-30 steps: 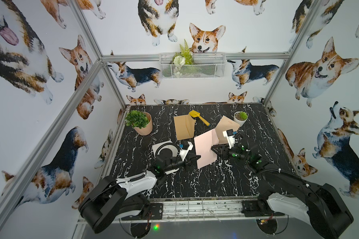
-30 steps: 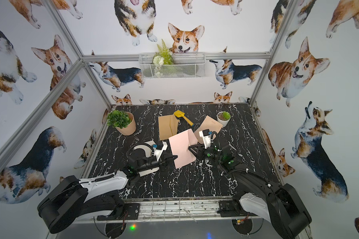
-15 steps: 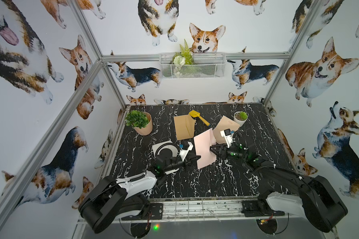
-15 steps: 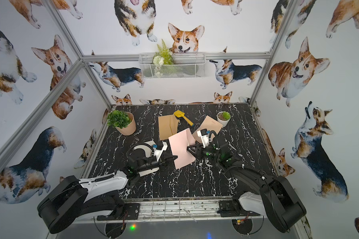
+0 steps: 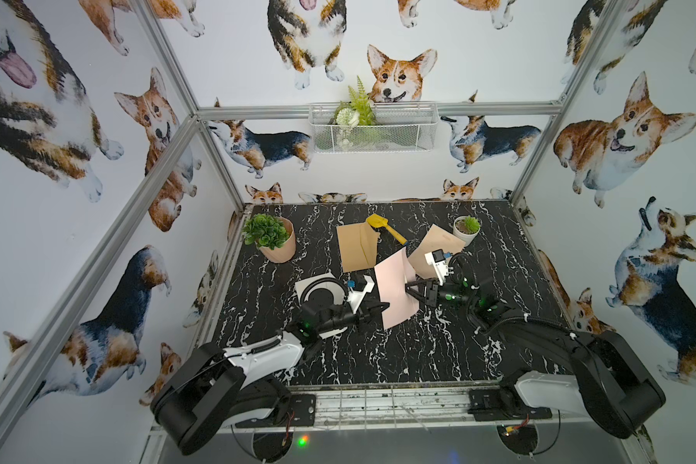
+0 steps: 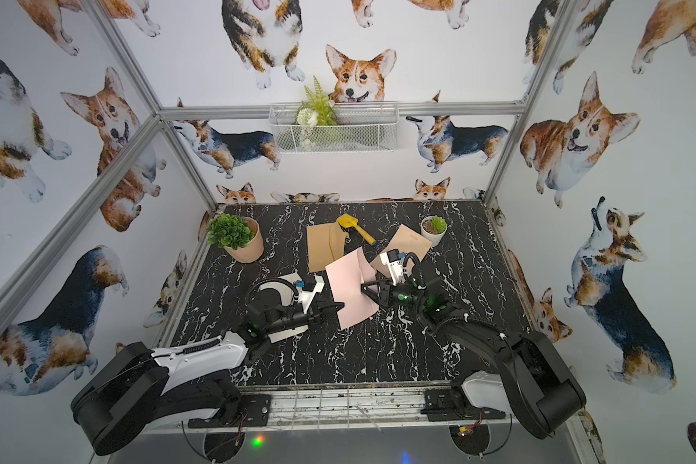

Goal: Take the letter paper out of the envelope
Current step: Take out the letter paper from the envelope.

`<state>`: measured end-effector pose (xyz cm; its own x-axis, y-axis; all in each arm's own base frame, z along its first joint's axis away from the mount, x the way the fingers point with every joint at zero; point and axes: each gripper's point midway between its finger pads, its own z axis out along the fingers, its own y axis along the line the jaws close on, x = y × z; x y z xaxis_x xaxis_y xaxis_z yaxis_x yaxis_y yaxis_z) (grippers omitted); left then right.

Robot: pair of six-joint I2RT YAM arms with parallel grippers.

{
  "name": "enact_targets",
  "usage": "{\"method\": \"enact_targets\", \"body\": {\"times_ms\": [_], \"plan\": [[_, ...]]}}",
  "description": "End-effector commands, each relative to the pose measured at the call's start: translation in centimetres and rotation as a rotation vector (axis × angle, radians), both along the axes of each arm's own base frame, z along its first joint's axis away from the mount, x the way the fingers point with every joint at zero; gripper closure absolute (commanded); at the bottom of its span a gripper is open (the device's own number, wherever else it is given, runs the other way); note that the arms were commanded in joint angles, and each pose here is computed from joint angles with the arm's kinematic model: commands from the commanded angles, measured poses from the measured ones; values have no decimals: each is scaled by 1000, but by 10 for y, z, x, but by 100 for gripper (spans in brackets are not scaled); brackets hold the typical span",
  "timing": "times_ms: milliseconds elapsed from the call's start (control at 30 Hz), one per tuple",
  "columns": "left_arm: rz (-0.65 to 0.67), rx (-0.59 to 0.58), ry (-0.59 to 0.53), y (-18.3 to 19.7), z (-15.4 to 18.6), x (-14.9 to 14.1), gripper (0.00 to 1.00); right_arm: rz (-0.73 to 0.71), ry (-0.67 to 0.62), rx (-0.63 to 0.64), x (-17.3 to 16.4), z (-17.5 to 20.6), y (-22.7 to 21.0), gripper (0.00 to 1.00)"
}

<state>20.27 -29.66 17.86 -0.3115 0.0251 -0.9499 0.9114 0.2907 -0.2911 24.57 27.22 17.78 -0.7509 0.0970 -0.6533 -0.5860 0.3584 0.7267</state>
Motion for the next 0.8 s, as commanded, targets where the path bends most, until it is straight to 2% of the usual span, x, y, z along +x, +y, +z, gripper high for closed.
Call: {"method": "enact_targets", "body": {"times_ms": [0, 367, 567, 733, 767], "plan": [[11, -24, -31, 0, 9, 2, 100, 41, -30, 34, -7, 11, 1, 82], [70, -13, -34, 7, 7, 8, 100, -3, -27, 15, -5, 6, -8, 96], [115, -6, -48, 13, 7, 12, 100, -55, -24, 10, 0, 4, -21, 100], [156, -6, -58, 19, 8, 15, 99, -96, -3, -1, 2, -3, -33, 100], [162, -4, -59, 19, 8, 15, 99, -101, -28, 10, 1, 5, -35, 100]]}}
